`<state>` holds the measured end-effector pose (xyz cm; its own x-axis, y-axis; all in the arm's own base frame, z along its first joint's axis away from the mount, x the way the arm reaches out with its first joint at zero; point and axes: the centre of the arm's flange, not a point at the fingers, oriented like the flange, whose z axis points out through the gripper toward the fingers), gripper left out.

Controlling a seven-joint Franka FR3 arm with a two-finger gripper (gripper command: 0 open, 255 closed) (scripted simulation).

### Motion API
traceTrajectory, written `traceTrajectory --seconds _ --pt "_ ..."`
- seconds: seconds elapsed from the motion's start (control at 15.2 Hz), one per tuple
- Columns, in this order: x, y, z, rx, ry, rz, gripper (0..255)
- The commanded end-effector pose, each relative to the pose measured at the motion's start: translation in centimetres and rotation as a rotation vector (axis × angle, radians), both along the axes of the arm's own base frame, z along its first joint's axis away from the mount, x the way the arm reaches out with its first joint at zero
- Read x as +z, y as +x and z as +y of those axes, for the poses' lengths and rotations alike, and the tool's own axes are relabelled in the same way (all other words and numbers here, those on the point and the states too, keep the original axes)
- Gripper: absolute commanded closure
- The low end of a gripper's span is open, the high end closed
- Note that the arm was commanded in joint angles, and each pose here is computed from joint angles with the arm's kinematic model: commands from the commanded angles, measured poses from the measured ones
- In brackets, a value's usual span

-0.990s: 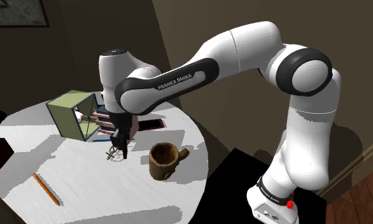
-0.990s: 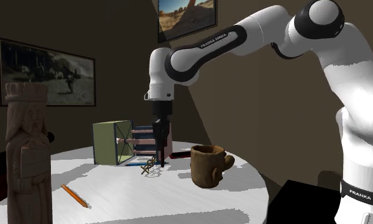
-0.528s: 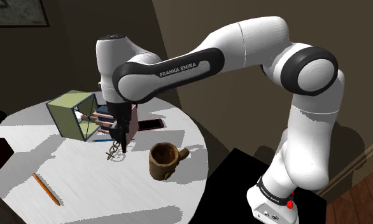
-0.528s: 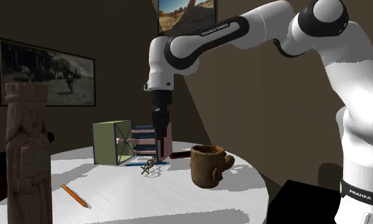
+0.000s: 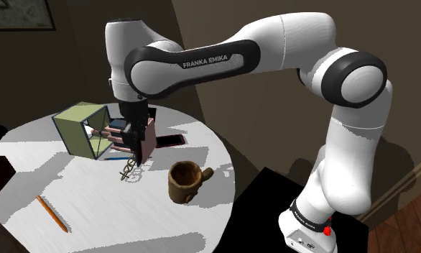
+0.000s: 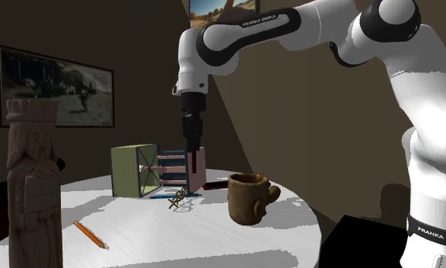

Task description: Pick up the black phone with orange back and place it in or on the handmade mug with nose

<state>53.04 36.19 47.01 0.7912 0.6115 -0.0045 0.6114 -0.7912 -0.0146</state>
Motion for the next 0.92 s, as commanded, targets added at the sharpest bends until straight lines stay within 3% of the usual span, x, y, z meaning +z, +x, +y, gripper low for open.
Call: traceTrajectory --seconds 0.0,0.86 --pt "1.0 -0.1 0.0 0.000 0.000 0.000 255" --pt "7.2 -1.1 -0.8 0.000 0.000 0.000 255"
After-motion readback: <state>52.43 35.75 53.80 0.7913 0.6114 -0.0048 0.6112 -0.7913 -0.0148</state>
